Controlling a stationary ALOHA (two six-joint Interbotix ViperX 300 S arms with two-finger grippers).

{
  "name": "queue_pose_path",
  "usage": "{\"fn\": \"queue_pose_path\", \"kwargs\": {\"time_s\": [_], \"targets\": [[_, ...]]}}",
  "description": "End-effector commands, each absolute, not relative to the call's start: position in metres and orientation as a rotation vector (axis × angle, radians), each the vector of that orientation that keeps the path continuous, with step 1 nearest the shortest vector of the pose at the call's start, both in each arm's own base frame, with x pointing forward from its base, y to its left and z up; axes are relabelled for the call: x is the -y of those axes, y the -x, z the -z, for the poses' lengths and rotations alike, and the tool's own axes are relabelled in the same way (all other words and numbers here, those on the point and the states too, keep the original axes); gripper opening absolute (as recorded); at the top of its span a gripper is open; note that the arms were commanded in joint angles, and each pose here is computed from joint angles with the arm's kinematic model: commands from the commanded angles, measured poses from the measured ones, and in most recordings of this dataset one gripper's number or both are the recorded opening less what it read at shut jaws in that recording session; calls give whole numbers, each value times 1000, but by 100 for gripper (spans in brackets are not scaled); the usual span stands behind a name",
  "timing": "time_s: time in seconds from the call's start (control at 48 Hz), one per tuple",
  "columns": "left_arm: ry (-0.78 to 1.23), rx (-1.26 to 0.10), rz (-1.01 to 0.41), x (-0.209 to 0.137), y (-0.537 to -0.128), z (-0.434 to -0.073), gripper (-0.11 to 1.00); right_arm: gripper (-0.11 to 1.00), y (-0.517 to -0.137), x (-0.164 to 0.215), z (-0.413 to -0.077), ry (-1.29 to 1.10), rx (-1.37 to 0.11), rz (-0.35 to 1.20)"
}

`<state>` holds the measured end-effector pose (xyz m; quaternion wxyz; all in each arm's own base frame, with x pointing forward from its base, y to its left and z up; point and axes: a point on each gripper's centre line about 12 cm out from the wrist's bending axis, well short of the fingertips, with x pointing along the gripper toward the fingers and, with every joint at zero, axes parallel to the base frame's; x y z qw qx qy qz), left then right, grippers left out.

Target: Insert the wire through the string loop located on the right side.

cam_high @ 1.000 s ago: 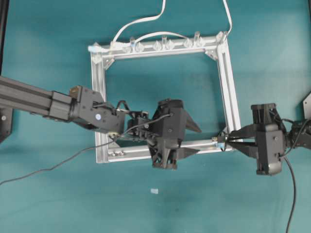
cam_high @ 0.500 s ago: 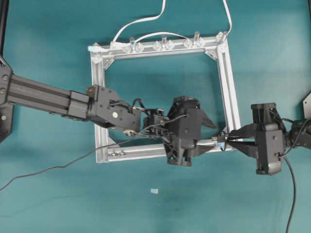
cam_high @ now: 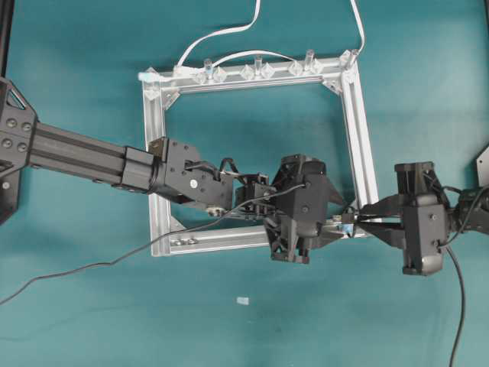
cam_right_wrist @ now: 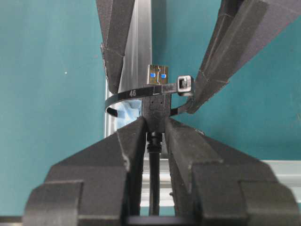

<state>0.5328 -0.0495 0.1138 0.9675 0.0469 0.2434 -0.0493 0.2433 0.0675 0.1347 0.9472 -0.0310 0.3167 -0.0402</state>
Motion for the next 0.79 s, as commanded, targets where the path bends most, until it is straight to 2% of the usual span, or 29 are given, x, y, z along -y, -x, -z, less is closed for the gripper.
{"fn": "queue_pose_path", "kwargs": {"time_s": [0.0,0.021,0.146,0.188,0.771], "targets": [[-105,-438,103,51,-540,-135,67,20,-246,-68,-138,61,-629,85],[-106,-438,103,51,-540,-136,65,20,-246,-68,-138,59,-629,85],[-104,-421,104,52,-544,-142,33,20,-245,-67,-138,59,-630,87],[-104,-415,104,52,-545,-144,26,20,-245,-67,-138,60,-631,87],[-106,-482,111,53,-542,-140,27,19,-245,-67,-138,60,-628,90]]}}
